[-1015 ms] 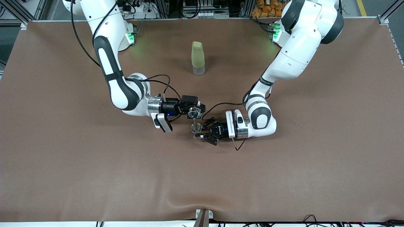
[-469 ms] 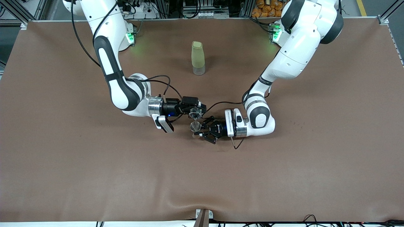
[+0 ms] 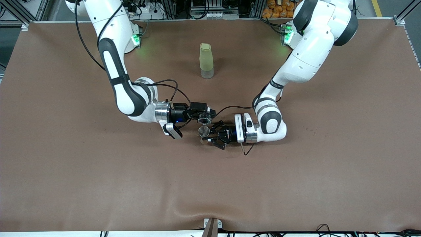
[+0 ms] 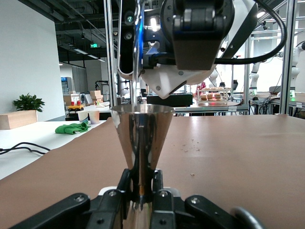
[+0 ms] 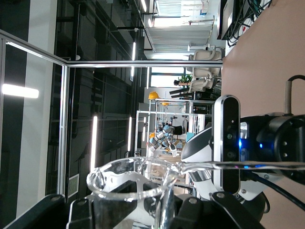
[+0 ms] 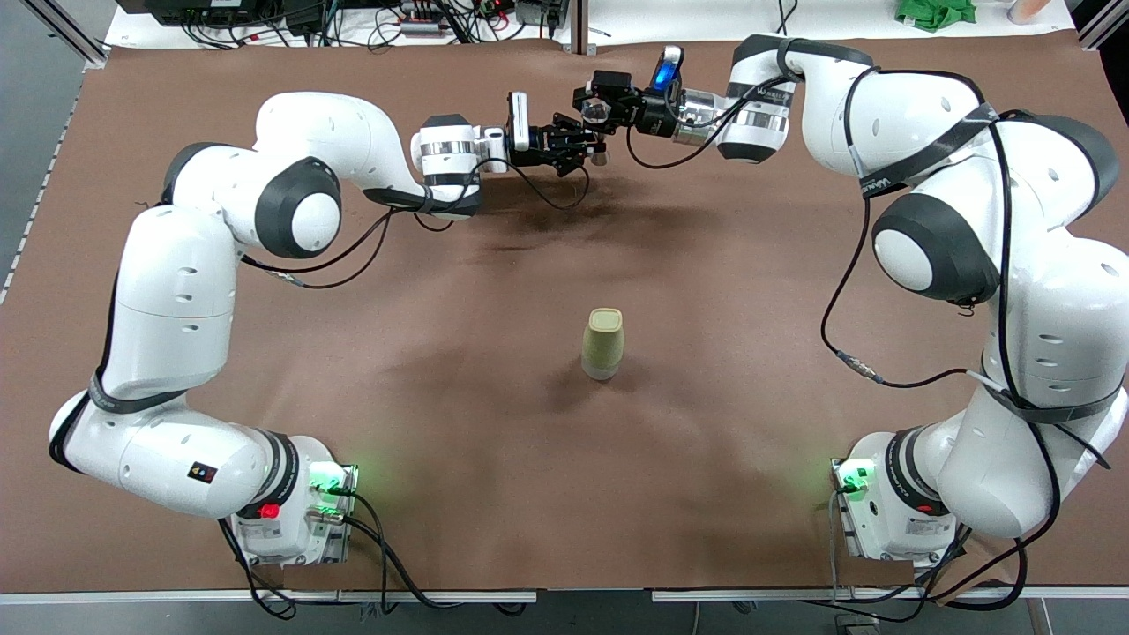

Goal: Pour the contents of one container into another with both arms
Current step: 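Hold the glass tipped over the jigger held by the left gripper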

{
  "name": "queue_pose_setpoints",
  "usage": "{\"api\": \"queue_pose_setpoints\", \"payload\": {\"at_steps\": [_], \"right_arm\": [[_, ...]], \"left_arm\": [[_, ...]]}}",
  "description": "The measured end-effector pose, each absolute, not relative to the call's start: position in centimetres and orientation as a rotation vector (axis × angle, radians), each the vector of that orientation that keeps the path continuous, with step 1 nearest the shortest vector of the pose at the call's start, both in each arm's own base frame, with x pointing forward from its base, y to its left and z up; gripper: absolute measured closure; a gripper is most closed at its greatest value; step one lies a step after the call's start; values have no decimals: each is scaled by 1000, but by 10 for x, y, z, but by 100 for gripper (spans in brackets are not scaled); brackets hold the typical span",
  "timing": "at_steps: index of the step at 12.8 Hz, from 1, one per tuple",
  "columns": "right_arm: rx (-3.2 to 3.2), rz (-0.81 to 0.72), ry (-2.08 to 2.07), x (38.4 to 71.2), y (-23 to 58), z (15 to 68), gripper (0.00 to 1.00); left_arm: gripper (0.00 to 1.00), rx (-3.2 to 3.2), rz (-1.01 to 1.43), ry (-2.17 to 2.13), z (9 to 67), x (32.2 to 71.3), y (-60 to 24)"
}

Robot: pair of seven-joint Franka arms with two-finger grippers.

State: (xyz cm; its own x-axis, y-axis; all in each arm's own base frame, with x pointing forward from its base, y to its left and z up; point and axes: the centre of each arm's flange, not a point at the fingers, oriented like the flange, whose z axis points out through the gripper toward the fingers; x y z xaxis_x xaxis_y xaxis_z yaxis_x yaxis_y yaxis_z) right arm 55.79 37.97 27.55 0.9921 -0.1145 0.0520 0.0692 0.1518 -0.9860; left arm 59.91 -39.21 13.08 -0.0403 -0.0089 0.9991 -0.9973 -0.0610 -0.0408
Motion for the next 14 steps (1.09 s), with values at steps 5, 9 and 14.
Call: {"api": "queue_pose_setpoints", "payload": {"at_steps": [5,9,14], "right_arm": [[-1407,-55,108,560,378,277,85],[-1399,-5,149,562,379,280,85],[-1389,52,195,563,378,281,85]], "left_arm": [[79,1246,1285,-1211,130,602,-388],[79,1246,1285,-1211,130,602,-388],[79,1245,1285,-1211,131,601,-388]]}}
